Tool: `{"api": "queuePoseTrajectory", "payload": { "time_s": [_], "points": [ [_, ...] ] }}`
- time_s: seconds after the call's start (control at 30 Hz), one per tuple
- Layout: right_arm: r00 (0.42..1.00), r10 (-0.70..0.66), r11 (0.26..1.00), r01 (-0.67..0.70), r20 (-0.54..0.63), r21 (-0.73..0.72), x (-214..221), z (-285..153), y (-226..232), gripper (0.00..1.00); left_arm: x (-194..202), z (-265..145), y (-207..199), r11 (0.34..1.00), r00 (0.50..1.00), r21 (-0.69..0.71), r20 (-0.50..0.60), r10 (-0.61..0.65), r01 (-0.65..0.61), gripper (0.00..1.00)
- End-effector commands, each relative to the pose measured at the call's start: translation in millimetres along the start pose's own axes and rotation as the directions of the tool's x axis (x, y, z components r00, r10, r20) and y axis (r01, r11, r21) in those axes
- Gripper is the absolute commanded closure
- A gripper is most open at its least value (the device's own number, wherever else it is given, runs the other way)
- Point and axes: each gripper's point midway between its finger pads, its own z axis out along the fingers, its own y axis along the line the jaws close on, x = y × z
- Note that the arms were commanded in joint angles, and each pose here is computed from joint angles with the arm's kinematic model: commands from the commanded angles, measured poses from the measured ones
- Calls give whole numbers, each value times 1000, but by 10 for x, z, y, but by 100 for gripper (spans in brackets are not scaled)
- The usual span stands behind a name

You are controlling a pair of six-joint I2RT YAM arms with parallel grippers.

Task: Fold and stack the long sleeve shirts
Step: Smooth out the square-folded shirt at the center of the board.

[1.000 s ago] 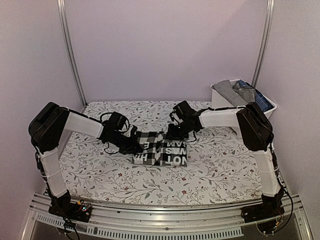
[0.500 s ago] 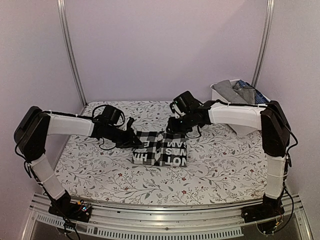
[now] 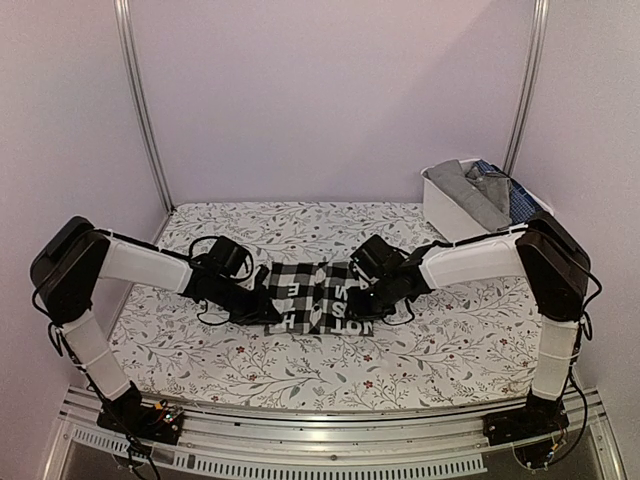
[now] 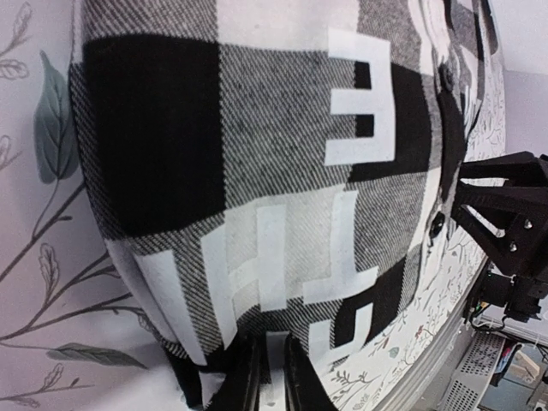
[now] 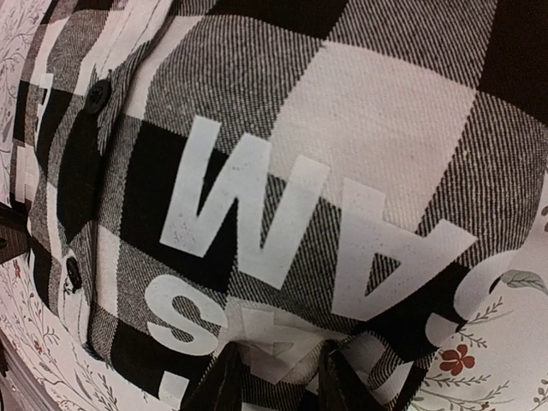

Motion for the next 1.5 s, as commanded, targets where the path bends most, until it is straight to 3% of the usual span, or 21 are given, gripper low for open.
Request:
{"api": "queuePoseTrajectory", "payload": {
  "time_s": [0.0,0.27,0.8,1.1,1.27,1.47],
  "points": [
    [1000,26,1000,-27,7,16,33,-57,-35,69,124,36,44,1000,1000,-13,-17,-9,8,89],
    [989,-70,995,60,131,79,-389,-374,408,64,55,-219,-91,1000,999,-12,40,5,-5,87],
    [990,-141,971,137,8,198,-338,550,407,63,-211,-450,188,997,994,-79,112,-11,20,76],
    [983,-110,992,99,145,80,-637,-229,628,53,-433,-470,163,995,991,-102,128,25,-12,74],
    [987,4,1000,-1,163,-22,-571,-491,373,49,-469,-453,121,996,991,-86,132,24,-13,74],
    [982,139,984,-123,126,-129,-327,-510,2,45,-472,-448,109,997,991,-80,131,22,-12,74]
  ]
}}
